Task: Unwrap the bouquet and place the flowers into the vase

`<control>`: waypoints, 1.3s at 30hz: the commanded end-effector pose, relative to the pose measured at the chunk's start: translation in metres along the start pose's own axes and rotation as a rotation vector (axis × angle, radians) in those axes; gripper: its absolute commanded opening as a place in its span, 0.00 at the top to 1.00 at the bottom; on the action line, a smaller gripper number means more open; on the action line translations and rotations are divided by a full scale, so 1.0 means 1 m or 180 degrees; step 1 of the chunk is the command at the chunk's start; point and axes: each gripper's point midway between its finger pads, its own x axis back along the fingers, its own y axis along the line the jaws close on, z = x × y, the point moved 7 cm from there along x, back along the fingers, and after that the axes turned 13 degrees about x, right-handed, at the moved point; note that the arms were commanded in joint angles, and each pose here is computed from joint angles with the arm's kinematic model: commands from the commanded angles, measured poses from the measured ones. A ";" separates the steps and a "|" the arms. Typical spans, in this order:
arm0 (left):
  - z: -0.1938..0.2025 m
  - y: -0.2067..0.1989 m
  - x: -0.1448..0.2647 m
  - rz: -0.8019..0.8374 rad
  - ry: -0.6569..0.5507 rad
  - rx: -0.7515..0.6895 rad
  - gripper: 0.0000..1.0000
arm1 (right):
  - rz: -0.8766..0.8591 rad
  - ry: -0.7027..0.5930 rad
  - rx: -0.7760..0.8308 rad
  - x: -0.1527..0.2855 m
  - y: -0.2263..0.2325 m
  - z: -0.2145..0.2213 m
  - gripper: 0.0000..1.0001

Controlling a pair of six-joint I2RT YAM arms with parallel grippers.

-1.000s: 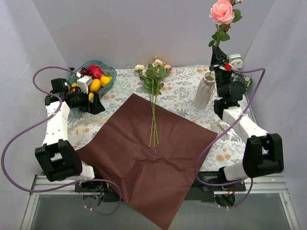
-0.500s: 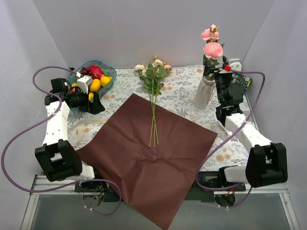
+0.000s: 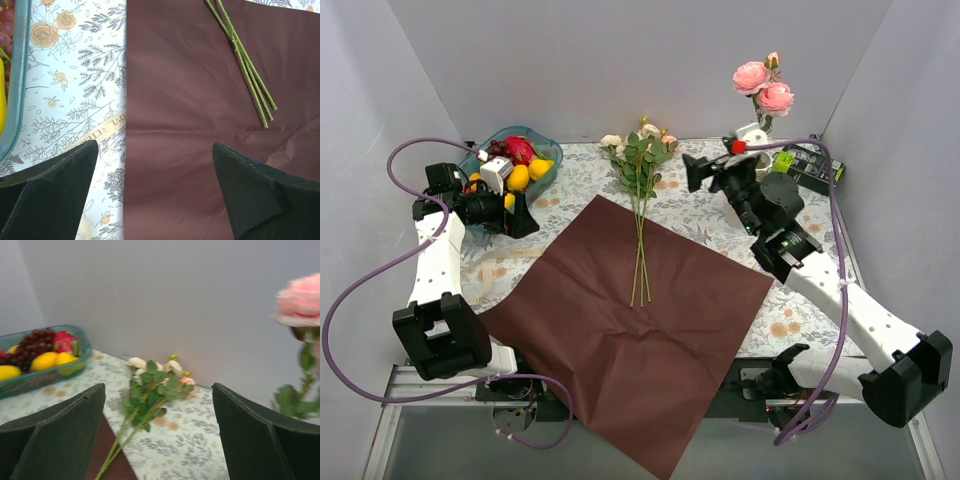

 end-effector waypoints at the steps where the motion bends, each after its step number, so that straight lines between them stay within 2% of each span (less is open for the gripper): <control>1: -0.012 -0.016 0.013 0.0082 -0.0182 -0.0139 0.02 | -0.0305 0.0592 -0.0278 -0.016 0.040 -0.007 0.05; 4: -0.012 -0.017 0.015 0.0062 -0.0203 -0.0163 0.02 | -0.0913 0.1029 -0.0828 -0.032 0.079 0.016 0.04; 6: -0.011 -0.017 0.015 0.0043 -0.0205 -0.0163 0.02 | -0.1404 0.1021 -0.1123 -0.036 0.103 0.022 0.03; 7: -0.011 -0.018 0.016 0.0046 -0.0203 -0.0171 0.02 | -0.1577 0.1085 -0.1187 -0.032 0.117 0.045 0.03; 8: -0.012 -0.018 0.017 0.0031 -0.0213 -0.0173 0.02 | -0.1874 0.1021 -0.1281 -0.028 0.127 0.050 0.02; 9: -0.013 -0.018 0.017 0.0024 -0.0213 -0.0179 0.02 | -0.1899 0.0969 -0.1291 -0.032 0.131 0.053 0.02; 10: -0.013 -0.018 0.017 0.0012 -0.0221 -0.0188 0.02 | -0.1710 0.1419 -0.1182 -0.040 0.144 0.089 0.04; 11: -0.012 -0.017 0.017 0.0002 -0.0222 -0.0196 0.02 | -0.1604 0.1437 -0.0928 -0.064 0.141 0.072 0.10; 12: -0.013 -0.017 0.017 -0.0003 -0.0221 -0.0196 0.02 | -0.1546 0.1929 -0.0738 -0.060 0.148 0.094 0.14; 13: -0.012 -0.016 0.016 -0.0002 -0.0214 -0.0194 0.02 | -0.1370 0.2227 -0.0543 -0.071 0.160 0.123 0.19; 14: -0.012 -0.017 0.016 0.0004 -0.0212 -0.0196 0.02 | -0.1313 0.2202 -0.0464 -0.084 0.163 0.120 0.26; 15: -0.012 -0.016 0.015 0.0000 -0.0208 -0.0193 0.02 | -0.1263 0.2267 -0.0410 -0.090 0.166 0.126 0.27; 16: -0.012 -0.015 0.015 -0.0004 -0.0203 -0.0189 0.02 | -0.1214 0.2519 -0.0306 -0.092 0.173 0.152 0.28; 17: -0.012 -0.015 0.015 -0.0004 -0.0200 -0.0195 0.02 | -0.1188 0.2460 -0.0327 -0.105 0.175 0.145 0.28; 19: -0.011 -0.014 0.014 -0.0008 -0.0195 -0.0202 0.02 | -0.1160 0.2701 -0.0257 -0.109 0.184 0.172 0.27; 22: -0.010 -0.012 0.013 -0.0029 -0.0176 -0.0212 0.02 | -0.0950 0.2792 -0.0242 -0.120 0.187 0.187 0.28; 31: -0.006 -0.007 0.009 -0.0029 -0.0136 -0.0219 0.02 | -0.0759 0.3009 -0.0249 -0.117 0.195 0.225 0.31; 39: -0.003 -0.006 0.009 -0.0085 -0.0133 -0.0276 0.02 | -0.0730 0.3046 -0.0241 -0.124 0.198 0.246 0.39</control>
